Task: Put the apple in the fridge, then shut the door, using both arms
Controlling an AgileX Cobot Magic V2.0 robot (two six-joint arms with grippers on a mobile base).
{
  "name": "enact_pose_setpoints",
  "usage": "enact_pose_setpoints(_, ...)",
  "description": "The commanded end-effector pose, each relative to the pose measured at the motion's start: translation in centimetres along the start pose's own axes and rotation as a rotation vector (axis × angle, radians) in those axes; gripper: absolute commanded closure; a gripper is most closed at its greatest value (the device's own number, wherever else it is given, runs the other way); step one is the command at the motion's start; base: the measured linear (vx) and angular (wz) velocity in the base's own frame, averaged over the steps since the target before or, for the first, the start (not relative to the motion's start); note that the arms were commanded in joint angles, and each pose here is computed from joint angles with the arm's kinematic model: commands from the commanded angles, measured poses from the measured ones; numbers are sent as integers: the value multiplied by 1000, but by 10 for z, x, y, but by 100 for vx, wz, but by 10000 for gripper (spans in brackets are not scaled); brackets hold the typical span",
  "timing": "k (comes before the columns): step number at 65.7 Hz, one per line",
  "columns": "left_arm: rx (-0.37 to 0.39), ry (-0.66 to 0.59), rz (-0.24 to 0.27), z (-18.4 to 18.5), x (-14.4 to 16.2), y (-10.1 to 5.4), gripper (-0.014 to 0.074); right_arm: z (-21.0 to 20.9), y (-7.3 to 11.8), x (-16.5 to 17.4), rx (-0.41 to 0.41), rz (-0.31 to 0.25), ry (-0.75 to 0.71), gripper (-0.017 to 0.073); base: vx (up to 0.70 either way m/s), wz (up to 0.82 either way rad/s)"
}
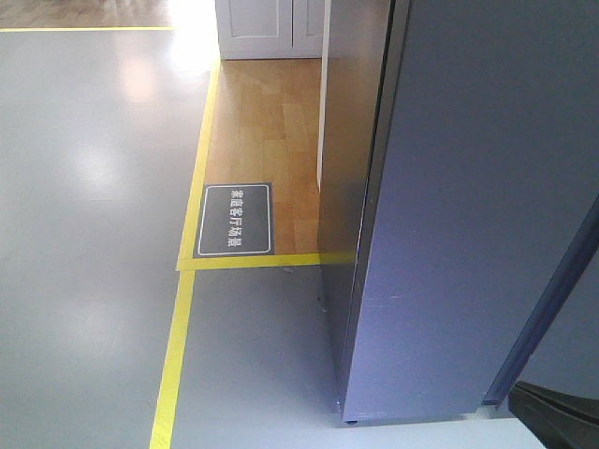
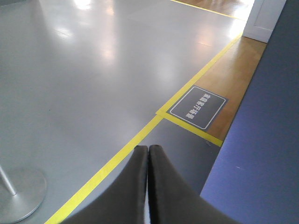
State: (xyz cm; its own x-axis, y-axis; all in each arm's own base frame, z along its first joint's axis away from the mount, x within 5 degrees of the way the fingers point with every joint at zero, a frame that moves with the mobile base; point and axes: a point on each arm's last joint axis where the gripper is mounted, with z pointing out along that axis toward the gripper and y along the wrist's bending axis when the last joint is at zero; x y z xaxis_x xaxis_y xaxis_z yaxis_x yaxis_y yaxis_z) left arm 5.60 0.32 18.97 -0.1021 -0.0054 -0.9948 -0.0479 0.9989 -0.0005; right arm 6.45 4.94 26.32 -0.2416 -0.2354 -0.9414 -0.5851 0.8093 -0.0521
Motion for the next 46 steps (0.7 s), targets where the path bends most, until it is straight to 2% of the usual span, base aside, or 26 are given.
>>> enact_pose_setpoints(1,11,-108,-12,-3,-13,-1,599,-1,-6,-8,67,28,-65,565,0,0)
enact_pose_setpoints(22,11,-108,-12,-3,-13,-1,599,-8,-8,20,224,63,-188,565,0,0)
enact_pose_setpoints(33,11,-108,-12,-3,-13,-1,599,-11,-9,37,304,110,-215,565,0,0)
enact_pose_setpoints(40,11,-108,-12,-3,-13,-1,599,-13,-10,47,338,154,-202,565,0,0)
enact_pose_setpoints(44,11,-108,-12,-3,-13,-1,599,-13,-11,52,359,198,-197,564,0,0)
enact_pose_setpoints(46,11,-108,-12,-3,-13,-1,599,-14,-12,54,376,199,-190,563,0,0)
